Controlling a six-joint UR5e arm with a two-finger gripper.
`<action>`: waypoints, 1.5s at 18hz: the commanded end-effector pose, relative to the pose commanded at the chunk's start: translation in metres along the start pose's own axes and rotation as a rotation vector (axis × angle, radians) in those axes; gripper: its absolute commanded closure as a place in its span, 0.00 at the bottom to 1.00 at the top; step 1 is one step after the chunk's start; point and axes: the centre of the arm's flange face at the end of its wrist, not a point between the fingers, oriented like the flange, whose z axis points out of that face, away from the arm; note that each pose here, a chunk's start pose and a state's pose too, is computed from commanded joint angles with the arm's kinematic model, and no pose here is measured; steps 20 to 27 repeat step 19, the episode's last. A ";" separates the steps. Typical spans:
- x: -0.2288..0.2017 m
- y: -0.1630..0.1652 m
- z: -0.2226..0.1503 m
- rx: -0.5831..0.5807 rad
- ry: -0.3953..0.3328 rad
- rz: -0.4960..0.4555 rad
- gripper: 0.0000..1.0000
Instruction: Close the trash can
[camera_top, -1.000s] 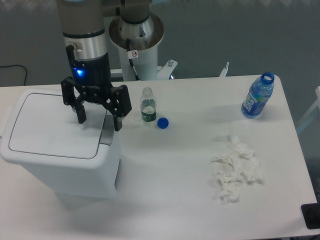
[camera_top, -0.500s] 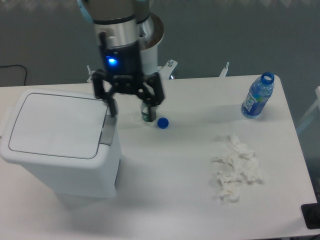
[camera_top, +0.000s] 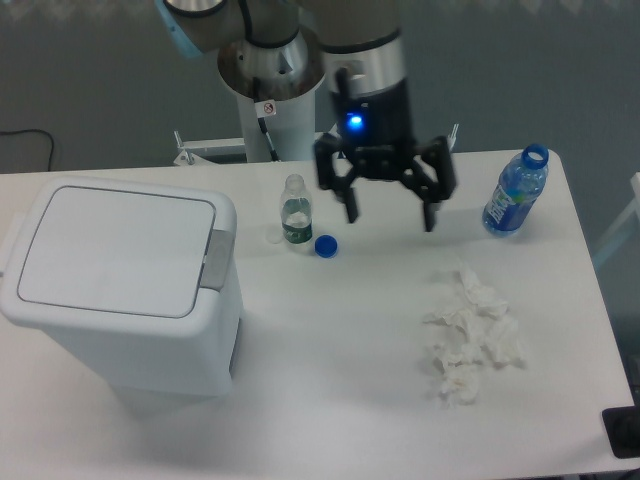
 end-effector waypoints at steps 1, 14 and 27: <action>-0.004 0.006 0.001 -0.007 -0.003 0.041 0.00; -0.060 0.137 0.005 -0.052 0.050 0.207 0.00; -0.058 0.140 0.005 -0.051 0.051 0.203 0.00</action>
